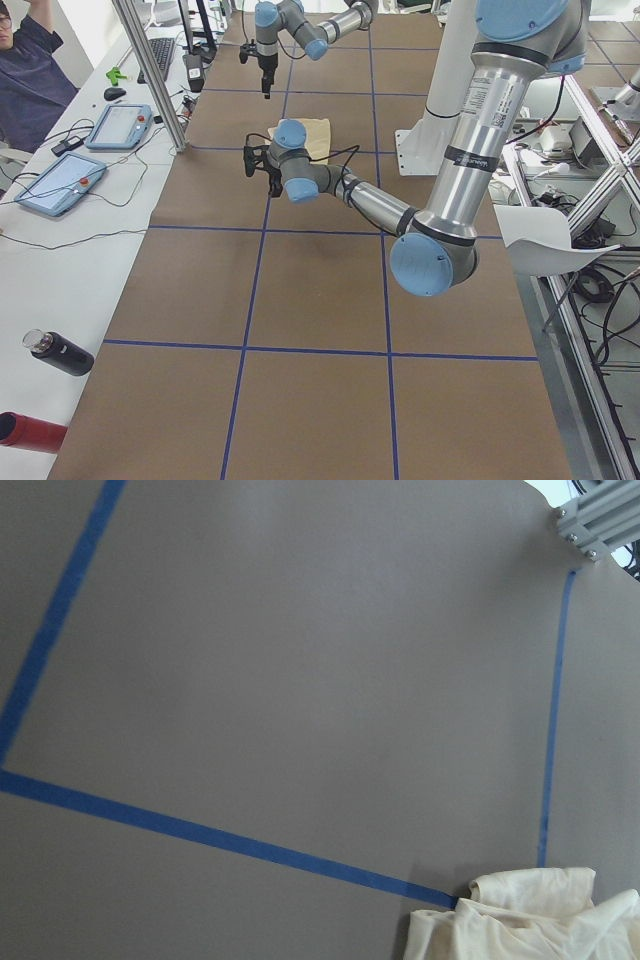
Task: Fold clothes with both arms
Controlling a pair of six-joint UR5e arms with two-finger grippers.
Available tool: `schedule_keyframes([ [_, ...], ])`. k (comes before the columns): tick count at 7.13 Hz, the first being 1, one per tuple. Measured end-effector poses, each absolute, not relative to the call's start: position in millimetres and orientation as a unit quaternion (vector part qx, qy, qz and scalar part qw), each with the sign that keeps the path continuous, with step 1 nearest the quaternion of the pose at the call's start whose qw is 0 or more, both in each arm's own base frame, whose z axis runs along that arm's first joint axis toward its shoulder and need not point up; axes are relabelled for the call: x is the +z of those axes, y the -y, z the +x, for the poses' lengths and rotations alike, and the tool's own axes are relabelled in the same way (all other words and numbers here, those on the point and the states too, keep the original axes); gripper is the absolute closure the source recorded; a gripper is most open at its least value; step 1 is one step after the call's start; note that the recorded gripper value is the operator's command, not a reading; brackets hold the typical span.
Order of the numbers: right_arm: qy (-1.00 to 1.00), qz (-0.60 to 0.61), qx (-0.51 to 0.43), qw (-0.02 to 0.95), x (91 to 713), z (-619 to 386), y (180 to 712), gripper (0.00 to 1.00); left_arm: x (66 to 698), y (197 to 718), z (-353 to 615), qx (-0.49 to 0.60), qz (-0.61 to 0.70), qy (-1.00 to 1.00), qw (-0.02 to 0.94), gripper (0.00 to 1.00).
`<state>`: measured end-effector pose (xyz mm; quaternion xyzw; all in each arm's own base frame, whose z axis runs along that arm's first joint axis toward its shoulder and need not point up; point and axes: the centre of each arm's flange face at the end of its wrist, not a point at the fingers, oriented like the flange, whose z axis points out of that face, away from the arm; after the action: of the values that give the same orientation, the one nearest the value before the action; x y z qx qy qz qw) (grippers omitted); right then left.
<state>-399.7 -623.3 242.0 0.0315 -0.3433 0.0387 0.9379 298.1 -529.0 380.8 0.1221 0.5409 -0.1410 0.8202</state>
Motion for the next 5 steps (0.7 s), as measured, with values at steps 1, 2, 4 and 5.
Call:
schedule_keyframes([
  [1, 0.339, 0.036, 0.019, 0.940, 283.2, -338.0, 621.7, 0.00, 408.7, 528.4, 264.0, -0.105, 0.161, -0.513, 0.836, 0.00],
  [2, 0.336, 0.041, -0.007, 0.941, 328.8, -272.9, 622.9, 0.00, 436.4, 532.6, 223.4, -0.074, 0.198, -0.481, 0.851, 0.00],
  [4, 0.335, 0.039, -0.073, 0.938, 424.6, -159.4, 615.9, 0.00, 486.4, 548.4, 135.3, -0.051, 0.242, -0.426, 0.870, 0.00],
  [5, 0.332, 0.041, -0.101, 0.937, 466.1, -110.0, 606.6, 0.00, 512.0, 556.2, 91.2, -0.023, 0.257, -0.404, 0.878, 0.00],
])
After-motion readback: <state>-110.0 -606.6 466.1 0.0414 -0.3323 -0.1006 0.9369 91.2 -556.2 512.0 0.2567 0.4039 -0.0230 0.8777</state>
